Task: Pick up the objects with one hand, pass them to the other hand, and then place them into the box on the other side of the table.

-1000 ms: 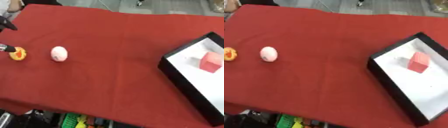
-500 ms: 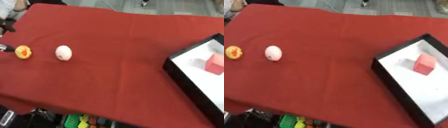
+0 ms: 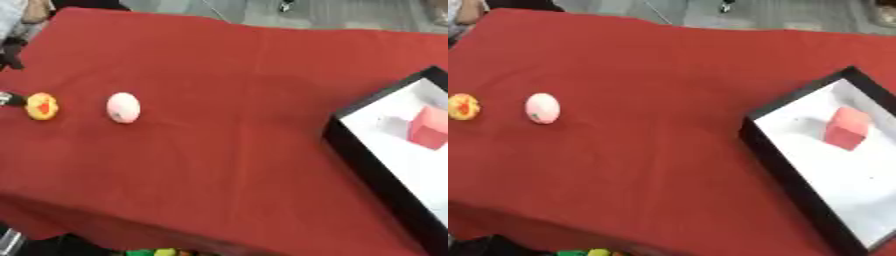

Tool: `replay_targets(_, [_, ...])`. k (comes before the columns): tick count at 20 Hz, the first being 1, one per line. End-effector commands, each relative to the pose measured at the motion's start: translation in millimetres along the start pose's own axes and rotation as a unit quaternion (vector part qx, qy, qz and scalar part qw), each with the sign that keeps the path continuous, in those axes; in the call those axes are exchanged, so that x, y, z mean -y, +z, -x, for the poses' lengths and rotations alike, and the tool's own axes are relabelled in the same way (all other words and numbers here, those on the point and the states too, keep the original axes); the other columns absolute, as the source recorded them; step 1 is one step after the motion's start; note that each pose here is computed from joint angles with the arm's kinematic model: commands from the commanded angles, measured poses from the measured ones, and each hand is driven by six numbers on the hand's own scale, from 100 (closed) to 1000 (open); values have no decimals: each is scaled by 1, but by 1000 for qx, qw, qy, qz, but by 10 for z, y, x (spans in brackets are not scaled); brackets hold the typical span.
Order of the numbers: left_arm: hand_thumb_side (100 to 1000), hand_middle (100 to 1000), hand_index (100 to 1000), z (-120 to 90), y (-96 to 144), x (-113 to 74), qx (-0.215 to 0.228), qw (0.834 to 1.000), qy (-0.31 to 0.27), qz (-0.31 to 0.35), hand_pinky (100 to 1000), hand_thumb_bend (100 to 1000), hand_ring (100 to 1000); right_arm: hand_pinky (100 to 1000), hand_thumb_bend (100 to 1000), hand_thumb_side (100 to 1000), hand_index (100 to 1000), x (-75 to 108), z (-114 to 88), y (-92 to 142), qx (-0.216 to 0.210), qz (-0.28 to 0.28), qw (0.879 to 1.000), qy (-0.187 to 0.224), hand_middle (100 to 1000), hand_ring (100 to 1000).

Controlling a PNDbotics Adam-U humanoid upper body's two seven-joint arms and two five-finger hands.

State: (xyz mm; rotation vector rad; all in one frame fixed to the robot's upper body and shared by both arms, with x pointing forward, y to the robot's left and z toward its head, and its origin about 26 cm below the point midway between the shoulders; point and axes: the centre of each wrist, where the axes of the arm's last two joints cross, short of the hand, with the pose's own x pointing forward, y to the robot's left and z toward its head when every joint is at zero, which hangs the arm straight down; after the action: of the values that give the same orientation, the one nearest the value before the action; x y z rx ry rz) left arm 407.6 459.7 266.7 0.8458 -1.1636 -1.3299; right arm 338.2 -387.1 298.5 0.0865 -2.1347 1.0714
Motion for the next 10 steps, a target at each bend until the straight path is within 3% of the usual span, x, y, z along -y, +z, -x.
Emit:
replay_targets(1, [445, 737, 787, 18, 59, -134, -13, 1000, -9, -23, 935, 630, 853, 1000, 100, 424, 926, 87, -73, 8, 1, 2, 1000, 23, 918, 867])
replay_targets(4, [437, 712, 783, 13, 28, -106, -20, 999, -10, -25, 918, 647, 806, 1000, 100, 420, 926, 82, -42, 7, -3, 1, 1000, 25, 918, 866])
replay_targets(10, [406, 733, 769, 49, -34, -5, -51, 998, -13, -24, 897, 649, 823, 1000, 100, 426, 926, 63, -3, -25, -6, -5, 1000, 23, 916, 865])
